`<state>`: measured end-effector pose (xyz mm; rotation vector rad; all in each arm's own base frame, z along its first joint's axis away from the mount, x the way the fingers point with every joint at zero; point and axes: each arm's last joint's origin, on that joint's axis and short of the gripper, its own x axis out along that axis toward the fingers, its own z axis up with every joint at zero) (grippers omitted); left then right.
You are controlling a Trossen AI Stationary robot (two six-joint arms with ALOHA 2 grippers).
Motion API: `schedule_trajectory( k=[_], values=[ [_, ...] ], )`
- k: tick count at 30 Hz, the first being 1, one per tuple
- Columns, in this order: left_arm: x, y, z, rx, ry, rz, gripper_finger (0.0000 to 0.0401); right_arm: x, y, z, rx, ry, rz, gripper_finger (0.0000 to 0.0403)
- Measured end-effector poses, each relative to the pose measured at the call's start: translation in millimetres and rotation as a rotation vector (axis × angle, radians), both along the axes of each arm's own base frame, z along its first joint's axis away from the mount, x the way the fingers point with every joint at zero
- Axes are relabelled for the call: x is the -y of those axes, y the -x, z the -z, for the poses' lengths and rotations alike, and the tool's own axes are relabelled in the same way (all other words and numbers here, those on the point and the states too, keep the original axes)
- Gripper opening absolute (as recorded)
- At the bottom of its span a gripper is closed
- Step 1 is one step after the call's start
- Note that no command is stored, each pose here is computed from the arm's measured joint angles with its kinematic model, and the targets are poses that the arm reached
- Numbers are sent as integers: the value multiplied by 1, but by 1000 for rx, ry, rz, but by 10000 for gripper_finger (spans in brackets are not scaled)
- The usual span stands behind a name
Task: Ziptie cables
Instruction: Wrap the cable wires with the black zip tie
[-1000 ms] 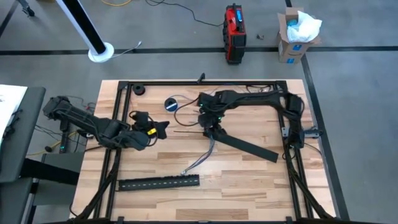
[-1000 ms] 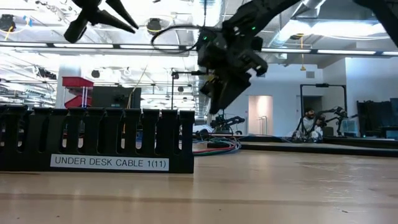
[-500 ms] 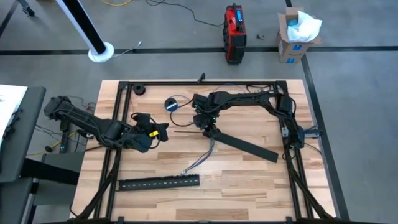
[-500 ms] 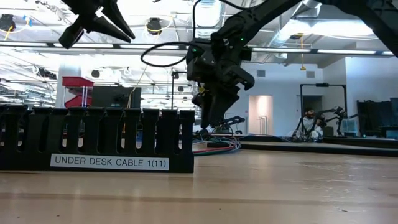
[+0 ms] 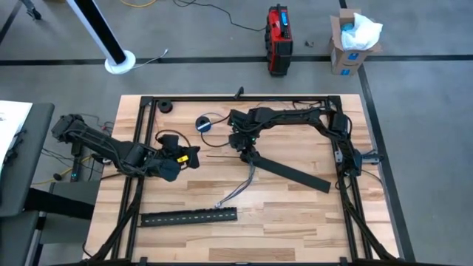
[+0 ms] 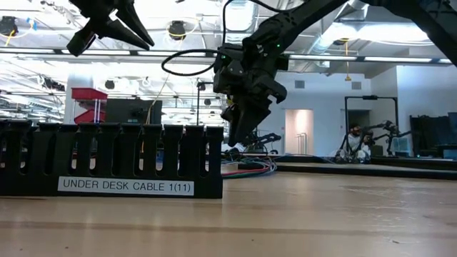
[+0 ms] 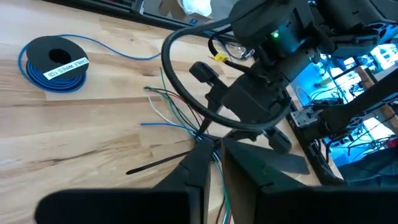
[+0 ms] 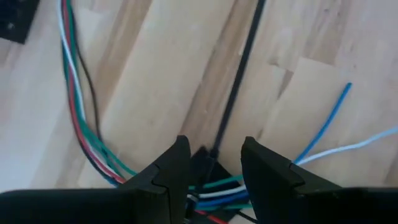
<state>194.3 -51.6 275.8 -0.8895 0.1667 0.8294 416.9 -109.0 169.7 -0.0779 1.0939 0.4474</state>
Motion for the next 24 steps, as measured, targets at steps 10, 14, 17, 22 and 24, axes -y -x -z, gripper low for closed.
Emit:
schedule_trajectory(
  k=[10,14,17,22,24],
  values=[
    [0,0,0,-11,3,17,33,0,-2,16,-34,-6,-7,134],
    [1,0,0,-12,3,19,33,6,1,17,-53,-12,11,134],
    [1,0,0,-17,0,23,33,7,1,19,-42,-14,17,134],
    [1,0,0,-21,-6,26,33,7,3,21,-50,-14,8,134],
    [1,0,0,-21,-6,26,33,6,2,20,-48,-13,6,134]
  ],
)
